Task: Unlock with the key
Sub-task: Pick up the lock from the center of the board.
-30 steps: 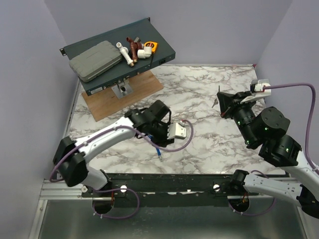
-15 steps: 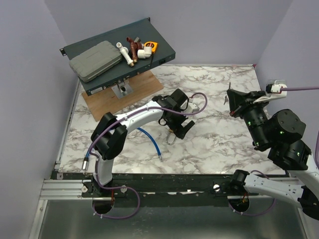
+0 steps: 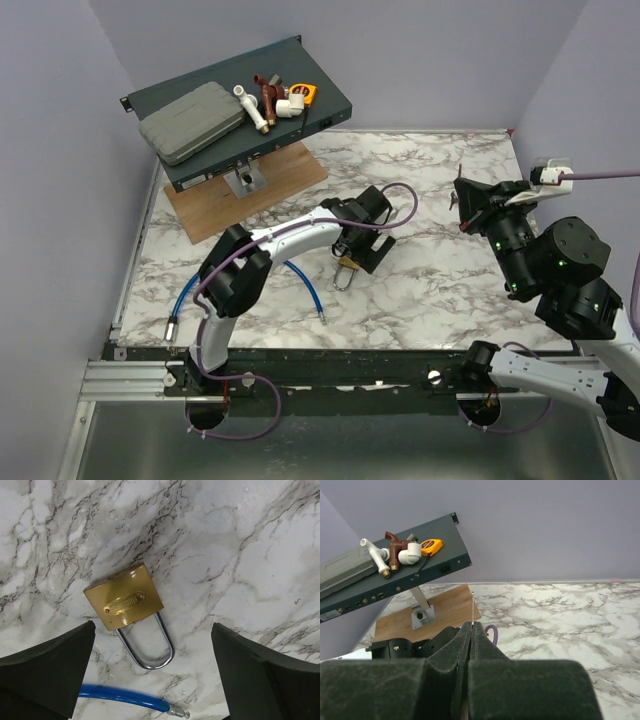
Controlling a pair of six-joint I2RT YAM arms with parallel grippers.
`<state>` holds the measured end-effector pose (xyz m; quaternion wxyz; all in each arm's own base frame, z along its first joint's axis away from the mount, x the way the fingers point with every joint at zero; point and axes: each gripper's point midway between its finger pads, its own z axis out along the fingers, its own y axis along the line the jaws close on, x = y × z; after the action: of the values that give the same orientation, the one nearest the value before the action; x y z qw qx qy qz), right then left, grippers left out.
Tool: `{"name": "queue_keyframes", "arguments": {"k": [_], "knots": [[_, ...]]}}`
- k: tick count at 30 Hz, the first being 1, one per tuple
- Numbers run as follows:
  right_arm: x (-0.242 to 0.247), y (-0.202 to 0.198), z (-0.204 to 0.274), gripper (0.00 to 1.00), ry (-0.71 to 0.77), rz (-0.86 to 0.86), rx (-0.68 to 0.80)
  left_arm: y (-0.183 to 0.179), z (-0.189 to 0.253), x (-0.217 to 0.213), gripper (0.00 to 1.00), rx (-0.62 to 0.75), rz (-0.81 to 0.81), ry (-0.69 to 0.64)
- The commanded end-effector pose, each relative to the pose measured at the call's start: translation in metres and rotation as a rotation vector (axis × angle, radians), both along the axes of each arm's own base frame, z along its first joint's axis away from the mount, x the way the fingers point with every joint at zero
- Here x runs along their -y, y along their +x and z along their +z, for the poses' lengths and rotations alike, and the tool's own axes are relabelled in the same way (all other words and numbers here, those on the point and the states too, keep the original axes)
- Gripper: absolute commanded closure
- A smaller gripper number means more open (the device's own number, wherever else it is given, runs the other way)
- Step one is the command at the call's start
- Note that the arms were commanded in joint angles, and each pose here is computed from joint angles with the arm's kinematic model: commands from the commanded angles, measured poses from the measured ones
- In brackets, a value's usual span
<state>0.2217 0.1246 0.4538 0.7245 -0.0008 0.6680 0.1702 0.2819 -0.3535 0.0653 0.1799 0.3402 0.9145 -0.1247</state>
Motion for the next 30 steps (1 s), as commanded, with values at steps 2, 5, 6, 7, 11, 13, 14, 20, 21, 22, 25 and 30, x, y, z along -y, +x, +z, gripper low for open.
{"name": "queue_keyframes", "arguments": {"k": [2, 5, 6, 7, 11, 13, 14, 20, 21, 22, 25, 30], "knots": [[0.000, -0.001, 0.006, 0.99, 0.002, 0.004, 0.003, 0.001, -0.006, 0.012, 0.02, 0.001, -0.040, -0.011], [0.002, -0.003, 0.009, 0.99, 0.014, 0.011, 0.009, 0.004, -0.015, 0.010, 0.02, 0.016, -0.045, 0.013], [0.003, -0.003, 0.010, 0.99, 0.016, 0.011, 0.011, 0.006, -0.017, 0.009, 0.02, 0.025, -0.043, 0.016], [0.003, -0.004, 0.010, 0.99, 0.016, 0.013, 0.011, 0.009, -0.019, 0.009, 0.02, 0.026, -0.039, 0.018], [0.001, -0.004, 0.010, 0.99, 0.012, 0.024, 0.009, 0.021, -0.017, 0.009, 0.02, 0.060, -0.001, 0.035], [0.002, -0.005, 0.010, 0.99, 0.010, 0.026, 0.010, 0.024, -0.012, 0.010, 0.02, 0.072, 0.023, 0.030], [0.001, -0.005, 0.010, 0.99, 0.011, 0.027, 0.010, 0.025, -0.011, 0.010, 0.02, 0.074, 0.041, 0.030], [0.000, -0.005, 0.007, 0.99, 0.003, 0.033, 0.003, 0.029, -0.012, -0.001, 0.02, 0.076, 0.143, 0.056], [0.000, -0.006, 0.007, 0.99, 0.002, 0.033, 0.002, 0.028, -0.012, -0.001, 0.02, 0.072, 0.151, 0.053], [0.000, -0.006, 0.007, 0.99, 0.004, 0.033, 0.002, 0.027, -0.013, -0.003, 0.02, 0.064, 0.161, 0.055], [0.000, -0.005, 0.007, 0.99, 0.000, 0.028, -0.001, 0.024, -0.021, -0.007, 0.02, 0.042, 0.177, 0.066], [-0.001, -0.004, 0.008, 0.99, -0.003, 0.027, -0.003, 0.022, -0.032, -0.014, 0.02, 0.002, 0.193, 0.073]]}}
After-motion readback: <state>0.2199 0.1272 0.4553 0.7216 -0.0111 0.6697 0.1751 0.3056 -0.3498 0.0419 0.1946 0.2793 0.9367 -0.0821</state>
